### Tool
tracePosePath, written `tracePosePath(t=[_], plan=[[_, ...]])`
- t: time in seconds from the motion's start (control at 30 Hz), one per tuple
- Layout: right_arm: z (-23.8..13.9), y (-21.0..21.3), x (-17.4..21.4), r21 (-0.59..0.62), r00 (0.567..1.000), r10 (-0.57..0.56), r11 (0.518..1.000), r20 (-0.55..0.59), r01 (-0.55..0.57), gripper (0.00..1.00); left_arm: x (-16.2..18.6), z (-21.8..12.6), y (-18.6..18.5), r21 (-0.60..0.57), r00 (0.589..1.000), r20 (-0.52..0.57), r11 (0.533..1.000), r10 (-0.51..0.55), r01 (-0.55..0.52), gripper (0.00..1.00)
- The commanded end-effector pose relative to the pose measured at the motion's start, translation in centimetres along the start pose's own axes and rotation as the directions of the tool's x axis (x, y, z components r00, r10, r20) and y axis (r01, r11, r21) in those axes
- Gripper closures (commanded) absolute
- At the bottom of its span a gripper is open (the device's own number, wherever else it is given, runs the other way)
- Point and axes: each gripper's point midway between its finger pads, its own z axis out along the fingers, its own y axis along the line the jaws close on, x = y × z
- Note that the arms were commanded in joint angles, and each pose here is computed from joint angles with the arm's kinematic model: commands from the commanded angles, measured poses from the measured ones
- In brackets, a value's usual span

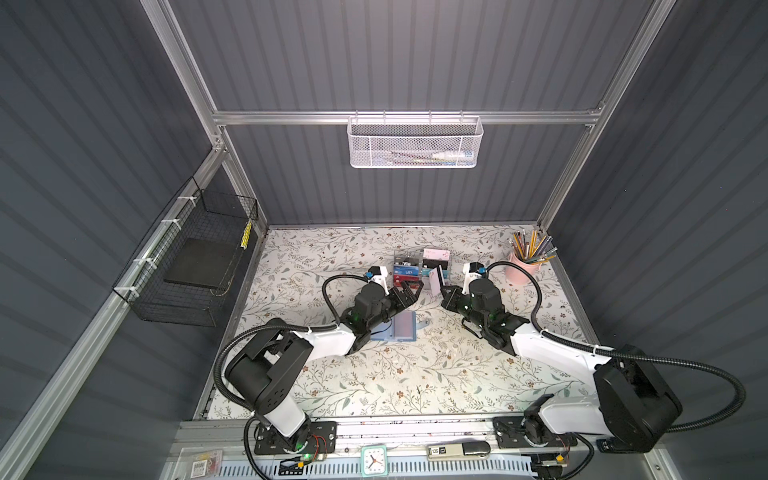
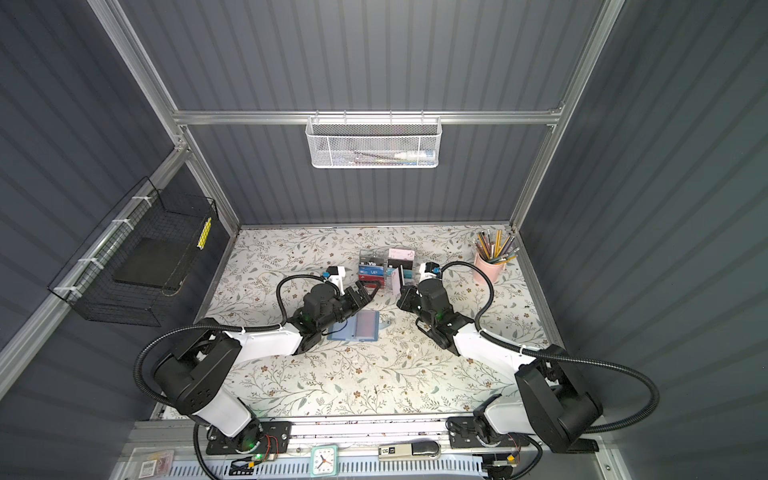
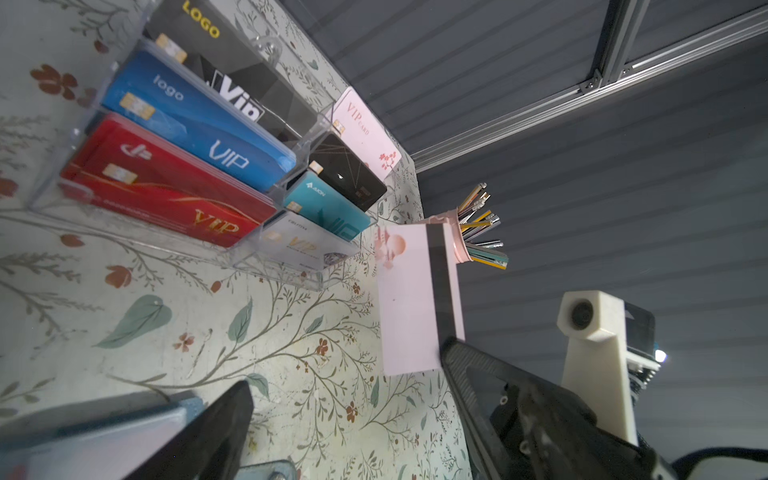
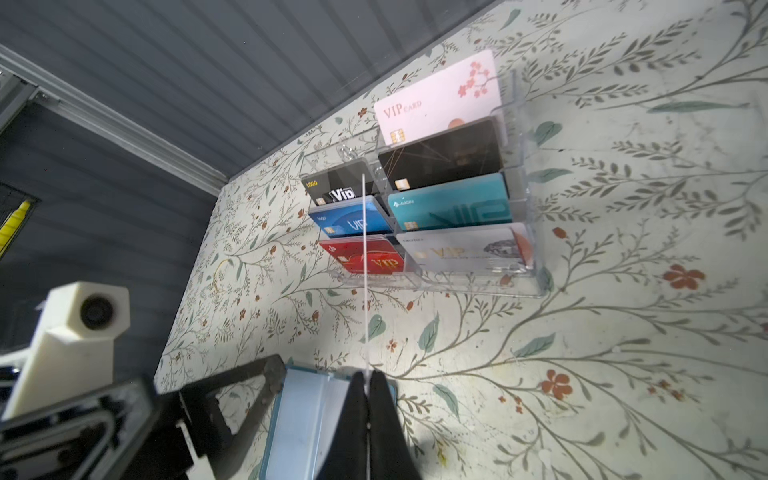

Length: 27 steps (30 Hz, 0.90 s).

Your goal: Take the credit cards out of the card holder

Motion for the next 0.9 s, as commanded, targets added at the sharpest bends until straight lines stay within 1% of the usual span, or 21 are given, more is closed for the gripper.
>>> tracePosePath(t=[0.0,0.1,0.23,0.43,0.5,0.7,0.73,0.87], plan=[[-0.7,-0.3,-2.4,0.075,0.993,0.040,0.996,0.109,-0.048,1.00,-0.1,0.8,0.0,0.021,0.993,0.042,0.994,-0.106,0.105,0.00],[-1.1,-0.7,-3.0,0.102,0.987,0.074,0.991,0.146,-0.090,1.00,0.1,1.0,-0.5,0.043,0.988,0.062,0.989,-0.142,0.139,0.01],[-1.4,-0.9,-3.6,0.138,0.980,0.099,0.983,0.174,-0.124,1.00,0.3,1.5,-1.6,0.092,0.978,0.077,0.978,-0.195,0.188,0.04],[-1.1,-0.1,-3.7,0.128,0.974,0.145,0.977,0.175,-0.168,1.00,0.9,3.1,-2.9,0.217,0.934,0.084,0.921,-0.347,0.322,0.09],[-1.0,0.2,-3.7,0.123,0.973,0.153,0.977,0.176,-0.175,1.00,1.3,3.5,-3.6,0.246,0.924,0.086,0.906,-0.373,0.344,0.09],[-0.9,0.7,-3.8,0.095,0.965,0.185,0.974,0.189,-0.205,1.00,1.3,3.6,-5.5,0.309,0.905,0.133,0.885,-0.404,0.349,0.11],[-1.0,0.6,-3.8,0.093,0.963,0.194,0.972,0.190,-0.214,1.00,1.3,3.7,-5.6,0.323,0.890,0.130,0.868,-0.437,0.378,0.13],[-0.8,0.6,-3.6,0.079,0.957,0.216,0.969,0.194,-0.235,1.00,1.8,4.2,-6.1,0.367,0.867,0.133,0.836,-0.481,0.407,0.23]])
